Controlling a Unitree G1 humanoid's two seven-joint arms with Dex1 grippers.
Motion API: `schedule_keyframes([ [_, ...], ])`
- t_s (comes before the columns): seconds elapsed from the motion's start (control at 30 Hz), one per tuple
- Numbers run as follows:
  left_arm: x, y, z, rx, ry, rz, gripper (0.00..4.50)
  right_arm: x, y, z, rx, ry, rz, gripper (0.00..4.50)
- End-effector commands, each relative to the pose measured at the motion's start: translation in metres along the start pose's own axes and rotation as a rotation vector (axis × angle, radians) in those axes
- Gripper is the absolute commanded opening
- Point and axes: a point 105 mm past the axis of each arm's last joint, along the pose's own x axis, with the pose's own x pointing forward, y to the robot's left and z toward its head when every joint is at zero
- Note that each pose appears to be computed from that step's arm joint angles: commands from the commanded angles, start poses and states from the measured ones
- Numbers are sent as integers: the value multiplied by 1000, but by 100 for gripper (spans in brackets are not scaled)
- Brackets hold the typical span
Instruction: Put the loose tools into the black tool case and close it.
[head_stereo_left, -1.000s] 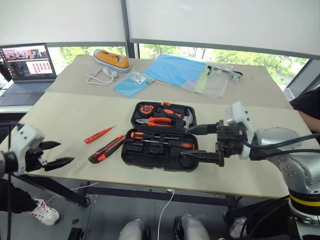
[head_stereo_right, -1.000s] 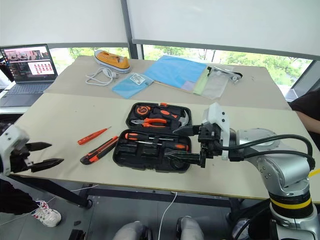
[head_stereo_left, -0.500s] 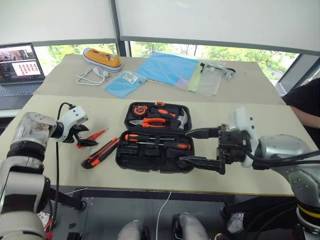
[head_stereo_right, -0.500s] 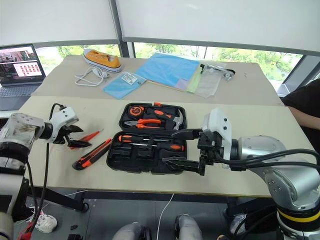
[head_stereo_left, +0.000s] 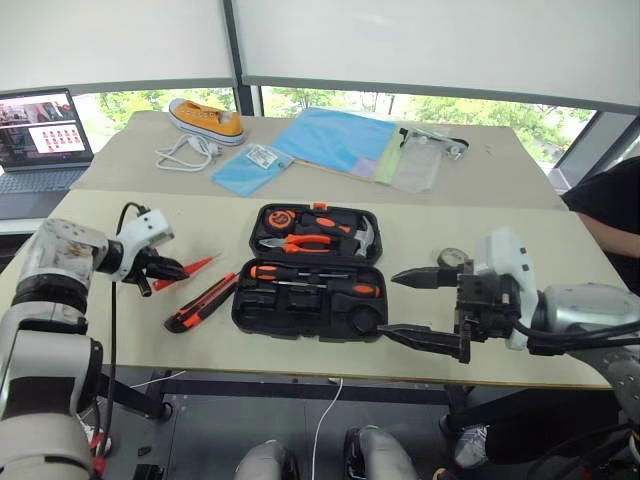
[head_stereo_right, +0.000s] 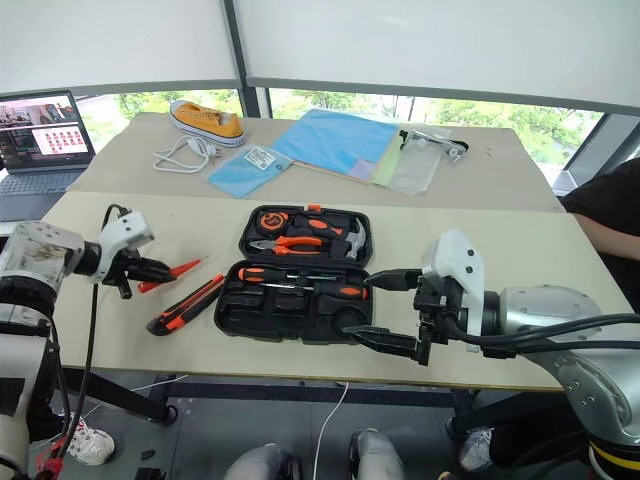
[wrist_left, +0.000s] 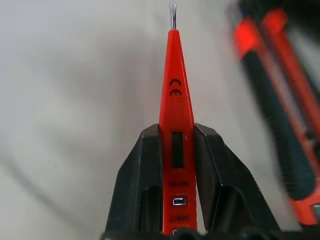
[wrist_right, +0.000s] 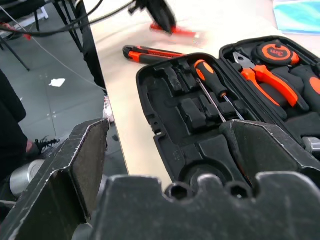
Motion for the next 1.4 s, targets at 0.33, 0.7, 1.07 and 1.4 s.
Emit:
schedule_keyframes([
  [0.33,58,-77,97,411,-88,-389,42,5,1,8,15,-85,-36,450],
  [0.7,86,-95,87,398,1,-482,42,2,3,2,37,-91,-102,450],
  [1.07,105,-95,83,400,37,-489,42,1,4,2,43,-98,-126,450],
  [1.4,87,-95,88,362,4,-518,232,3,4,1,51,-104,-131,450],
])
